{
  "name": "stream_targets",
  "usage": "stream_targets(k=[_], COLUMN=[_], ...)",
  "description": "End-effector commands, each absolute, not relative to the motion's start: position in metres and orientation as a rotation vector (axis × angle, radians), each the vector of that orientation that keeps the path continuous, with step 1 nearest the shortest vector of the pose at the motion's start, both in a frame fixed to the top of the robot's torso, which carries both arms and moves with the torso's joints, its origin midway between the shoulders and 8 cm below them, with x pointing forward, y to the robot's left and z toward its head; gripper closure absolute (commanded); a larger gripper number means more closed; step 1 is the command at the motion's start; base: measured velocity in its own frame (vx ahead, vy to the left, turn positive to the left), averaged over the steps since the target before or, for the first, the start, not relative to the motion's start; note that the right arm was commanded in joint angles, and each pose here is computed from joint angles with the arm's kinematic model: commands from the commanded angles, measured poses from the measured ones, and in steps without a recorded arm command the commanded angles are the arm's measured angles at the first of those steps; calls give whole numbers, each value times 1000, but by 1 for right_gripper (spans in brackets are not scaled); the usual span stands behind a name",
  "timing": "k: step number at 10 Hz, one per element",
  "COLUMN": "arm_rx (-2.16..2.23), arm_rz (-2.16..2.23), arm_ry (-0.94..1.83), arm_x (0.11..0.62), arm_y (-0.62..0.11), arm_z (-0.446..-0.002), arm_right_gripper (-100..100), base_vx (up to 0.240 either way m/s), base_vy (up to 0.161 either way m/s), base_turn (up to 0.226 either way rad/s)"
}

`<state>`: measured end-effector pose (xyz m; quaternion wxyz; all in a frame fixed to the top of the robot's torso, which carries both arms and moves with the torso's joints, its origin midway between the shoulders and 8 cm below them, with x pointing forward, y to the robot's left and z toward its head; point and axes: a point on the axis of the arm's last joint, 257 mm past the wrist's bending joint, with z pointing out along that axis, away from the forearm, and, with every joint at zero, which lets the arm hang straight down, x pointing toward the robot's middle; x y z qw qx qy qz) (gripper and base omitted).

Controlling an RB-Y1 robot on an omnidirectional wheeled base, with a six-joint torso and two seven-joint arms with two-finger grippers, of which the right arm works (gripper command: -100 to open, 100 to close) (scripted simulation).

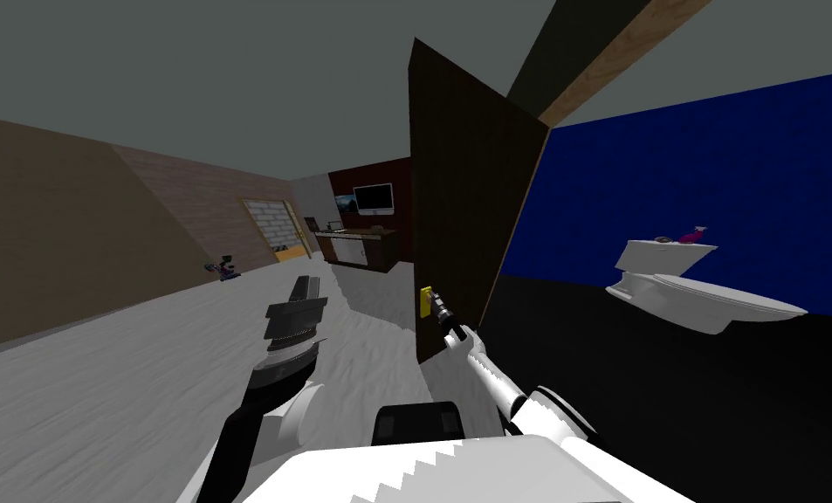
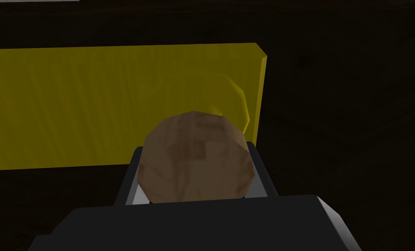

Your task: Push the door open

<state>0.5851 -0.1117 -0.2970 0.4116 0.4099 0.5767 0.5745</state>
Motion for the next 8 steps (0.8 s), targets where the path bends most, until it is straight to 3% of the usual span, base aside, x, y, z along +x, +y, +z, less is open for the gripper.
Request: stream_targets(k=[1,4,8], arm_rx=[1031,1054,1085], arm_rz=[1446,1417,1381], arm_ry=[1451,1419,1382], arm_x=[585,591,597], arm_y=[-112,-131,-154], arm_z=[-297,-296,-296], arm_right_gripper=[100,100,100], base_vx=[49,113,148], base_vy=[58,114,168], base_turn=[-40,-53,-63])
